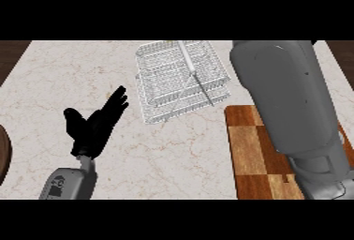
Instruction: Pick the eggplant from the cutting board and place it in the tiered basket
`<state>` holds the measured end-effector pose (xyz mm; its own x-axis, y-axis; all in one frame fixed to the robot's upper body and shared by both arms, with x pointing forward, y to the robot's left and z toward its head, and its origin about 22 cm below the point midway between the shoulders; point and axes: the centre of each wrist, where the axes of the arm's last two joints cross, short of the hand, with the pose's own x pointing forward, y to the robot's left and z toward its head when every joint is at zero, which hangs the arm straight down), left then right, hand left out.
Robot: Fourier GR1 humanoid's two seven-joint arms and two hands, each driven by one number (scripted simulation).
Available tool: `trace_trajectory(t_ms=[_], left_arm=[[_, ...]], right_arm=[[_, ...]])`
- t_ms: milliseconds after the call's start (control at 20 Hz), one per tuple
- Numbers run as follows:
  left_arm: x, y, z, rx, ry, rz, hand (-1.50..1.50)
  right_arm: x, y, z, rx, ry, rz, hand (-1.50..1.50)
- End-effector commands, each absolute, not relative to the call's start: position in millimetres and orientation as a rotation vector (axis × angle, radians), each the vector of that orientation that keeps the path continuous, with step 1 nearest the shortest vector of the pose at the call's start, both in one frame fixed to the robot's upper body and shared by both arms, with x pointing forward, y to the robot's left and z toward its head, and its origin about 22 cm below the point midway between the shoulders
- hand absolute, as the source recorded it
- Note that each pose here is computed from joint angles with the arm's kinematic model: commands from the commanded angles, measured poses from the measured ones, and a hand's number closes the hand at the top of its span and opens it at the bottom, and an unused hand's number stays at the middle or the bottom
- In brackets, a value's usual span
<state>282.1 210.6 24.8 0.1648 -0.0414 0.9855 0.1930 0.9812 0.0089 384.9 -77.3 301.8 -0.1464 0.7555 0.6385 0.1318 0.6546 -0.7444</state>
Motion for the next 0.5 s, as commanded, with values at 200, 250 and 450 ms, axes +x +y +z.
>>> trace_trajectory(t_ms=[200,250,450], left_arm=[[283.6,231.0,12.3,-0.117,-1.392,-0.170,0.00],[290.3,207.0,17.7,-0.139,-1.392,-0.170,0.00],[287.1,227.0,36.3,-0.150,-1.403,-0.216,0.00]], right_arm=[[414.8,-35.1,250.0,-0.646,-1.636,0.575,1.50],[417.7,-46.9,250.1,-0.525,-1.635,0.462,1.50],[428.1,-39.9,244.0,-0.391,-1.679,0.431,-1.50]])
